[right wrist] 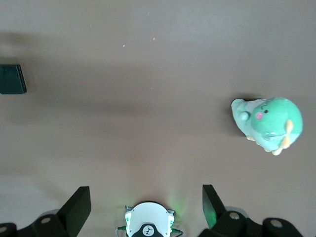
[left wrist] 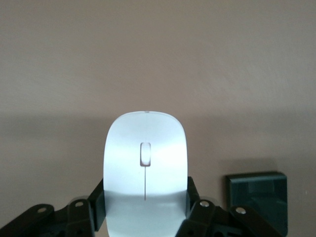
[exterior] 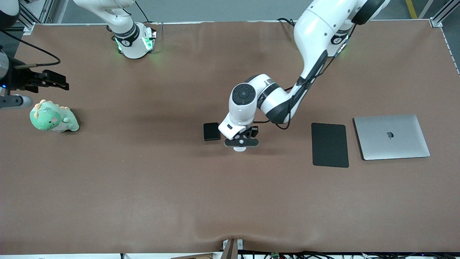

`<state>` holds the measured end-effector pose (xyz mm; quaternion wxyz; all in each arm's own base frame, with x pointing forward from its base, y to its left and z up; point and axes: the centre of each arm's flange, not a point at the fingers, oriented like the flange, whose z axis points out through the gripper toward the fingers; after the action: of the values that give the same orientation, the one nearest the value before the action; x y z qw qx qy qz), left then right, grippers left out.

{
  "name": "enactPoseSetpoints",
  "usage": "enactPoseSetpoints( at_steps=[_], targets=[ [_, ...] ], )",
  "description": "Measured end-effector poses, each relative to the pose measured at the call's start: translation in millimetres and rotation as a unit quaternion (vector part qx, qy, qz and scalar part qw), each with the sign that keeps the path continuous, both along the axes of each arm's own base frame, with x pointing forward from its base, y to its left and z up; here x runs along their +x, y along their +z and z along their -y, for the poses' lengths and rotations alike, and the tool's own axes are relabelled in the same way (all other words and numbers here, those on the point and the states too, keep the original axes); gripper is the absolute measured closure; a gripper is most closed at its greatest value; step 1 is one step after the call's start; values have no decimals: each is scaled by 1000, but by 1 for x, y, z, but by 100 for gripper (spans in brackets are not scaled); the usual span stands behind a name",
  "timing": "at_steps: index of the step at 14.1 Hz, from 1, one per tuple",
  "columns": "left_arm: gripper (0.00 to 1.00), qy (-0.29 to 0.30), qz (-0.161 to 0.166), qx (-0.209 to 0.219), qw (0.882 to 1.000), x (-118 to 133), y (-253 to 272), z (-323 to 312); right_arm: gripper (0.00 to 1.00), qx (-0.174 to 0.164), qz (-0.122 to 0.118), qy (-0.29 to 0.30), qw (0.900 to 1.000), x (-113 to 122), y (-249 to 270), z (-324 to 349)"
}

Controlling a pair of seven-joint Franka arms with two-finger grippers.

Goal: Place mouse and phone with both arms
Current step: 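Carry the mouse with the left gripper while the right gripper reaches the phone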

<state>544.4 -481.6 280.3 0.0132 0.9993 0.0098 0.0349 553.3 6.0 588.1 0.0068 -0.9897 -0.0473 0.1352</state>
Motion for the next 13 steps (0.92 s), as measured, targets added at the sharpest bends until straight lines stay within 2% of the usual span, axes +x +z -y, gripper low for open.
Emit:
enactPoseSetpoints(
  at_steps=[3, 5, 9, 13],
  targets=[
    [38, 39, -2, 15, 999, 28, 38, -44, 0, -1, -36, 22, 999, 15, -40, -25],
    [38, 73, -4, 20, 997, 52, 57, -86, 0, 4, -41, 29, 999, 18, -48, -36],
    [38, 70, -50, 38, 996, 87, 71, -175, 0, 42, -22, 34, 998, 30, -60, -58],
    [38, 13, -104, 59, 993, 100, 61, -282, 0, 39, 7, 17, 999, 40, -91, -101]
  ],
)
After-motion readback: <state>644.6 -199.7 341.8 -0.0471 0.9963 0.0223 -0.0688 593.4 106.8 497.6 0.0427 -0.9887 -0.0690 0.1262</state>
